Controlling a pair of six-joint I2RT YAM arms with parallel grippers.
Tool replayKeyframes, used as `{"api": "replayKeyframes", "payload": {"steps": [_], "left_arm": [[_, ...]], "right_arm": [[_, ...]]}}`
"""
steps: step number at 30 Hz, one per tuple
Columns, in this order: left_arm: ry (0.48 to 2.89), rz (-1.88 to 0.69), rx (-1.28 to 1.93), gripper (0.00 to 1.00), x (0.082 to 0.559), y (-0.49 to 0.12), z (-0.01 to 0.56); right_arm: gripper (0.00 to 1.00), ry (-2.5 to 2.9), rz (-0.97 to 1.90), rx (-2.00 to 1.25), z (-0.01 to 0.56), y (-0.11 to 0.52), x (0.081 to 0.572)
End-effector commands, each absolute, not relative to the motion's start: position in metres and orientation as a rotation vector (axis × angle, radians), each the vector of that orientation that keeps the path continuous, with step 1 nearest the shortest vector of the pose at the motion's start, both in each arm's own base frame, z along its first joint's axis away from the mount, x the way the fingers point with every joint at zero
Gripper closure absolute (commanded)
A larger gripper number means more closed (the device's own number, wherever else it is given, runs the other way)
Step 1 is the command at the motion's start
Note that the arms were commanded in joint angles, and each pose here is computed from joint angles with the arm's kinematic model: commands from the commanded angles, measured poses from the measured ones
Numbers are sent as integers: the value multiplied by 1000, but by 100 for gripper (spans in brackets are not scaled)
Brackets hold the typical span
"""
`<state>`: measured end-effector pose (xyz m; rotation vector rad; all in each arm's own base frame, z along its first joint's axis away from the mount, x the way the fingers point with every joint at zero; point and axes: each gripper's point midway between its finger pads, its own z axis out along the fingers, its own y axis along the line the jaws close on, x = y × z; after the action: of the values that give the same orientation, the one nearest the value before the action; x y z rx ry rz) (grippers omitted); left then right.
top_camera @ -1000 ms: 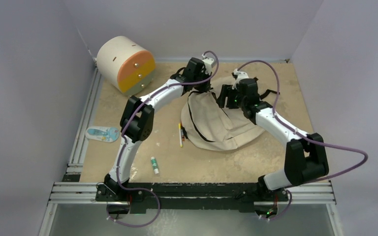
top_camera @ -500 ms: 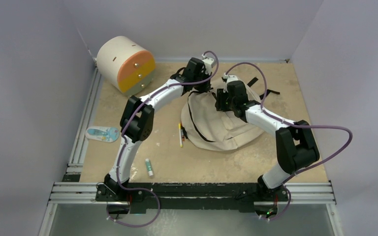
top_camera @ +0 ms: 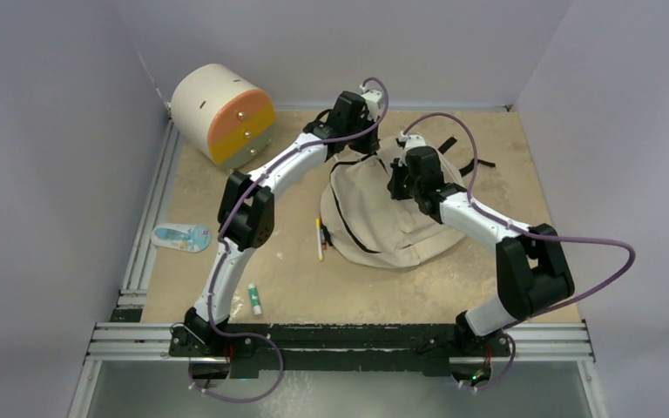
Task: Pack the student bag
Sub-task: Unzip the student bag at the center of the board.
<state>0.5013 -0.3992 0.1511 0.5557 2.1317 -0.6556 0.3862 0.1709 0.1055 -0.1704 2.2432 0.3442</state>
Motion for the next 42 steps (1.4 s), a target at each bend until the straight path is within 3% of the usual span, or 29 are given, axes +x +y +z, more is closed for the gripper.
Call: {"api": "replayKeyframes", "payload": {"steps": [1,17,20,24,29,35,42], "left_arm": [[2079,-605,429,100,536,-388,170],[2109,-608,321,100,561,-367,162],[2095,-629,330,87,552,-365,179],[2052,-599,297,61,534,-347,216],[2019,-514,190,43,502,-298,264],[1985,-378,38,39,448,-220,330],[1895,-253,-45,36,385,-154,400]], "right_arm": [[100,2248,373,-204,114,170,367],[100,2254,405,-240,121,168,346],[99,2232,419,-224,127,169,346],[69,2183,423,-173,145,166,348],[52,2031,424,-79,195,161,361],[47,1892,656,-86,260,198,354],[45,1920,914,-214,272,312,310]]}}
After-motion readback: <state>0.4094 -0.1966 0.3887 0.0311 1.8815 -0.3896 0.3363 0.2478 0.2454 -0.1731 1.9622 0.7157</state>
